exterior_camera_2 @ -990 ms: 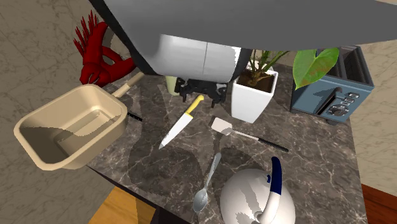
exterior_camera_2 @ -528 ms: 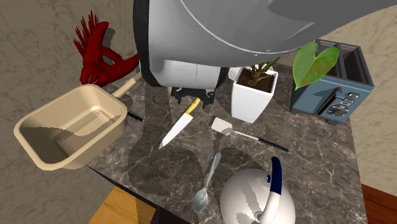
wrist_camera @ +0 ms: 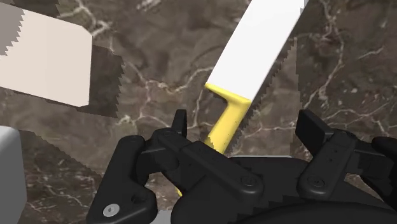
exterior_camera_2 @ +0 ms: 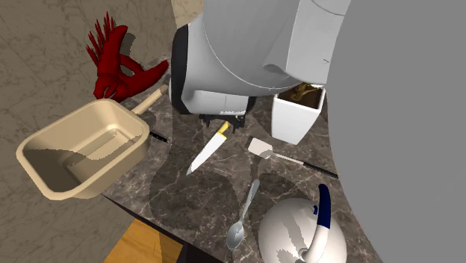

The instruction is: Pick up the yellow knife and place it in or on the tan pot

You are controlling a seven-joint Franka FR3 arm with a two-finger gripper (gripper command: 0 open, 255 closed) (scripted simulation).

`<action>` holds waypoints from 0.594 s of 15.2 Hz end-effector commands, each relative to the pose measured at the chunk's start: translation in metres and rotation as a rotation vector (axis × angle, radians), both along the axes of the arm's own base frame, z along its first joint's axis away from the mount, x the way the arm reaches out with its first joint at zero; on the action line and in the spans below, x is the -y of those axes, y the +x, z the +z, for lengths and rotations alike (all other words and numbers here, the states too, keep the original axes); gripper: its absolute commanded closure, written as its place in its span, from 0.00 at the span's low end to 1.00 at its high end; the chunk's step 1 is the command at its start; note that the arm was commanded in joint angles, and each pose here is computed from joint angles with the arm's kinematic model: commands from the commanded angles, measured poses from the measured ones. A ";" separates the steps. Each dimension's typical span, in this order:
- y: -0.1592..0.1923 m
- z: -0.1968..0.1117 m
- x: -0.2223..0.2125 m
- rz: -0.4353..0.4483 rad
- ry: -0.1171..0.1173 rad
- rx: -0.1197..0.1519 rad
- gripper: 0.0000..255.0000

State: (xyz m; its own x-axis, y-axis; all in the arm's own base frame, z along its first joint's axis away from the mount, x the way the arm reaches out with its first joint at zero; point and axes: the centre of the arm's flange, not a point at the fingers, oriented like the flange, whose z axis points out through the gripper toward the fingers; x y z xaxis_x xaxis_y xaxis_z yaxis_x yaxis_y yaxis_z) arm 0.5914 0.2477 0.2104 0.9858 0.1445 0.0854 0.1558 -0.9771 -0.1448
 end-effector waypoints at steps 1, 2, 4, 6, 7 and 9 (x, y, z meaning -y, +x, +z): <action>0.000 -0.010 -0.001 0.000 0.000 0.000 0.00; 0.001 -0.018 -0.003 0.000 0.000 0.000 0.00; 0.001 -0.018 -0.003 0.000 0.000 0.000 0.00; 0.001 -0.018 -0.003 0.000 0.000 0.000 0.00; 0.001 -0.018 -0.003 0.000 0.000 0.000 0.00; 0.001 -0.018 -0.003 0.000 0.000 0.000 0.00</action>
